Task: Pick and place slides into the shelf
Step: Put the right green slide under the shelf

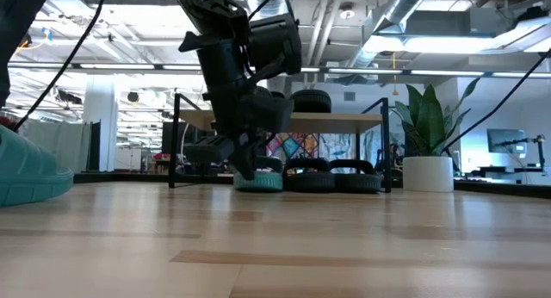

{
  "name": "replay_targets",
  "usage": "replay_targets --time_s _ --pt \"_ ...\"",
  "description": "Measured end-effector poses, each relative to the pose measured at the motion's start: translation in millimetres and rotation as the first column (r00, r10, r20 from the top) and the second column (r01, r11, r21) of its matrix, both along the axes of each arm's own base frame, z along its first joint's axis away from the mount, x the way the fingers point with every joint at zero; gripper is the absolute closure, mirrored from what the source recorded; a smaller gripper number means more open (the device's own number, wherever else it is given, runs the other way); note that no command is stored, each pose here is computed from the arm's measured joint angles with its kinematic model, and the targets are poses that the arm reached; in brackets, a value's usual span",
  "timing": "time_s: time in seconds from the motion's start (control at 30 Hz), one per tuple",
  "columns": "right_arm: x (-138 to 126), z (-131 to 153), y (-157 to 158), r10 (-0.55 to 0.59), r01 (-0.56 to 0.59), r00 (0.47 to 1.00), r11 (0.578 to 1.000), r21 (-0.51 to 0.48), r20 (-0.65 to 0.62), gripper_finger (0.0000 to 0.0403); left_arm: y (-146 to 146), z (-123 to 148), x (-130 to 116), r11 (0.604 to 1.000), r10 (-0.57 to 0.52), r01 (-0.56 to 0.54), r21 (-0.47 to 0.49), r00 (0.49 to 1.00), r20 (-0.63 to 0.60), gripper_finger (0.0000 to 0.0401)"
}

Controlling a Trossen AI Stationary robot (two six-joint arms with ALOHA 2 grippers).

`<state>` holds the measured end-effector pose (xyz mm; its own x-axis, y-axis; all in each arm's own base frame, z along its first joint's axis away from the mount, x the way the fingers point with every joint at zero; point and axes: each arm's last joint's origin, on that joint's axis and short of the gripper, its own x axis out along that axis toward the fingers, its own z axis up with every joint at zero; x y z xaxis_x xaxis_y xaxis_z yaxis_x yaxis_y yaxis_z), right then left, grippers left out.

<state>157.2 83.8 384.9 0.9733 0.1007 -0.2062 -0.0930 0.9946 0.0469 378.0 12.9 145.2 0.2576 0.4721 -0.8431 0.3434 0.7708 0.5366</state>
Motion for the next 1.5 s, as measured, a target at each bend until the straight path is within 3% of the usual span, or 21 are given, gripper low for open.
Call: replay_targets --time_s 0.3,0.57,1.0,1.2,1.5 --pt "0 0 0 0.0 0.0 1.0 1.0 0.0 -0.001 0.0305 12 1 -1 0.993 -0.063 0.069 0.091 0.996 -0.069 0.0401" --pt "0 0 0 0.001 -0.001 1.0 1.0 0.0 -0.001 0.0305 22 1 0 0.995 -0.046 0.051 0.084 0.997 -0.06 0.0401" --pt "0 -1 0 0.0 0.0 1.0 1.0 -0.006 -0.01 0.0305 24 4 8 0.984 -0.13 0.132 0.118 0.991 -0.025 0.0401" --pt "0 -1 0 0.0 0.0 1.0 1.0 -0.005 -0.01 0.0305 25 4 8 0.99 -0.094 0.093 0.102 0.996 0.003 0.04" --pt "0 -1 0 0.0 0.0 1.0 1.0 -0.004 -0.01 0.0305 24 1 3 0.997 -0.072 0.072 -0.002 0.997 -0.011 0.0359"
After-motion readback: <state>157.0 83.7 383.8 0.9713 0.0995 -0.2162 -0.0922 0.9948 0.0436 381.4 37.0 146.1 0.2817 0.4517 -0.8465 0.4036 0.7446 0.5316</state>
